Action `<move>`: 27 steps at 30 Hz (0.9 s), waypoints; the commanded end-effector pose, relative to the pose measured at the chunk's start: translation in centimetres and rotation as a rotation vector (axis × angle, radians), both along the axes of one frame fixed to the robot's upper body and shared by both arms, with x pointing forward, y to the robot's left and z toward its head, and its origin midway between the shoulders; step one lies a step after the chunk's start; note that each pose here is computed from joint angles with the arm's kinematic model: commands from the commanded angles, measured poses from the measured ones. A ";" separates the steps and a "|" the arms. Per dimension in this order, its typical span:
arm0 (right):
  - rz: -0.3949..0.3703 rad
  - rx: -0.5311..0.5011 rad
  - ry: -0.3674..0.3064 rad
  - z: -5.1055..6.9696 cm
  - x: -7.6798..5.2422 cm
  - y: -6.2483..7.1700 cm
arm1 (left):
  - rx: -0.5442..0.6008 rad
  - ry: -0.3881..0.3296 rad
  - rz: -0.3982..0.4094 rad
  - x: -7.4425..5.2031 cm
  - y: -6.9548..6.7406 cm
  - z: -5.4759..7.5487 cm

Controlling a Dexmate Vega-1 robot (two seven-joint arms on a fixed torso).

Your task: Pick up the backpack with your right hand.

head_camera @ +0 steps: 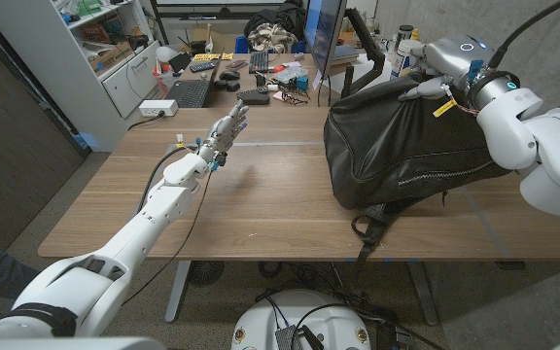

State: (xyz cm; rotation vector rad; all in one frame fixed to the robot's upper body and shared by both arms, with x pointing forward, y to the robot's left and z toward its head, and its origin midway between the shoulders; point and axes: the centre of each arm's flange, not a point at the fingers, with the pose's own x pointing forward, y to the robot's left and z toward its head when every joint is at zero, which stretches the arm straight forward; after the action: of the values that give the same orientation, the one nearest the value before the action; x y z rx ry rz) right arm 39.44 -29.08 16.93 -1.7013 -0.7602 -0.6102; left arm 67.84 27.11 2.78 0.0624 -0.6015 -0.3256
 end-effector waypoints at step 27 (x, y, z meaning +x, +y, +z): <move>0.019 0.058 -0.089 9.9 -6.2 -0.8 | -0.006 -0.013 0.006 -0.6 -0.3 0.2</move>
State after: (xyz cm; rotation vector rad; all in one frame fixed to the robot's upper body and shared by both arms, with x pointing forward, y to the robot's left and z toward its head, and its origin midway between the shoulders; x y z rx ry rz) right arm 35.90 -29.83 22.66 -1.6746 -0.7751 -0.6697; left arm 67.35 26.83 2.99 0.0642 -0.6121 -0.3240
